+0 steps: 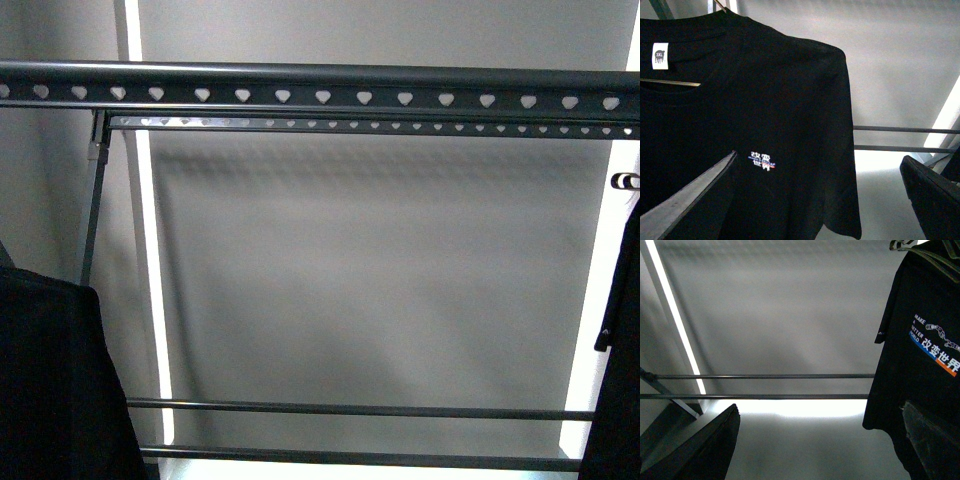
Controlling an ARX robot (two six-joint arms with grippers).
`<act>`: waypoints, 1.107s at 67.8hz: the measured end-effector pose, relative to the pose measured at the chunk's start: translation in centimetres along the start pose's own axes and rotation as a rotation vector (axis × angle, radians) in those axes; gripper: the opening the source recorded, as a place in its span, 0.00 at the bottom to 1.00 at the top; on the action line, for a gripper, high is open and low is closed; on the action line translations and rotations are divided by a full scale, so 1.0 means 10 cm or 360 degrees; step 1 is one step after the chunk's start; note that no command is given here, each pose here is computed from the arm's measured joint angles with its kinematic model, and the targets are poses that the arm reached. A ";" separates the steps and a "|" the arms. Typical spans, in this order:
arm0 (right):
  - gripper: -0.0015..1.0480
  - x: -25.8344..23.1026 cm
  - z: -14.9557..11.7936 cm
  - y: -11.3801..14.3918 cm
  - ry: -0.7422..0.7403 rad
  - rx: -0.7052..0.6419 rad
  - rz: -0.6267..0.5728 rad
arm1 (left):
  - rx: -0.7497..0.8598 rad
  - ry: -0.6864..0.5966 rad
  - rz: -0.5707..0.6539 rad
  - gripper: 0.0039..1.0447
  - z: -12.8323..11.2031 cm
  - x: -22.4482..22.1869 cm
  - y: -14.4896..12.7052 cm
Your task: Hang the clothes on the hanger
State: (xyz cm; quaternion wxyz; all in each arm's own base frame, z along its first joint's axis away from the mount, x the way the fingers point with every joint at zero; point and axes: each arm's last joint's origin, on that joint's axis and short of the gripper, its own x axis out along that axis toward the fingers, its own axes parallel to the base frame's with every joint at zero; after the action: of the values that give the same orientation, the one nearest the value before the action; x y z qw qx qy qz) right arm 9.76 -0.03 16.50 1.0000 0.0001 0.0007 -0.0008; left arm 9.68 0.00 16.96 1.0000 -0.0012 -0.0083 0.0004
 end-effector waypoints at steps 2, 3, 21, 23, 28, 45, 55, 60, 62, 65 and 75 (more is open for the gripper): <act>0.93 0.00 0.00 0.00 0.0000 0.0000 -0.0001 | 0.0000 0.0000 0.0001 0.94 0.00 0.00 0.00; 0.93 0.00 0.00 0.00 0.0000 -0.0001 -0.0001 | 0.0000 0.0000 0.0001 0.94 0.00 0.00 0.00; 0.93 0.00 0.00 0.00 0.0000 0.0000 0.0000 | 0.0001 0.0000 -0.0001 0.94 0.00 0.00 0.00; 0.93 0.00 0.00 0.00 0.0000 -0.0001 -0.0001 | 0.0000 0.0000 -0.0001 0.94 0.00 0.00 0.00; 0.93 0.00 0.00 0.00 0.0000 -0.0001 0.0000 | 0.0001 0.0000 0.0000 0.94 0.00 0.00 0.00; 0.93 0.00 0.00 0.00 0.0000 -0.0001 0.0003 | 0.0091 -0.0095 -0.0135 0.94 0.10 0.07 -0.03; 0.93 0.00 0.00 0.00 0.0000 -0.0001 0.0001 | 0.0006 0.0023 0.0208 0.94 0.38 0.37 -0.15; 0.93 0.00 0.00 0.00 0.0000 0.0000 0.0001 | -0.0053 0.0011 0.0389 0.94 0.61 0.59 -0.26; 0.93 0.00 0.00 0.00 0.0000 -0.0001 0.0001 | -0.0073 0.0028 0.0461 0.94 0.69 0.70 -0.31; 0.93 0.00 0.00 0.00 0.0000 -0.0001 0.0001 | -0.0103 0.0056 0.0546 0.94 0.79 0.85 -0.39; 0.93 0.00 0.00 0.00 0.0000 0.0000 0.0001 | -0.0192 0.0228 0.0805 0.94 1.00 1.47 -0.67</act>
State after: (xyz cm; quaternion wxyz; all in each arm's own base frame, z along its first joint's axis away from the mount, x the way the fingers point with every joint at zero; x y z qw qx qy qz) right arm 9.76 -0.03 16.50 1.0000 0.0001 0.0007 -0.0006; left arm 24.23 -6.67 27.18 0.9642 -0.0628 0.0631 0.2497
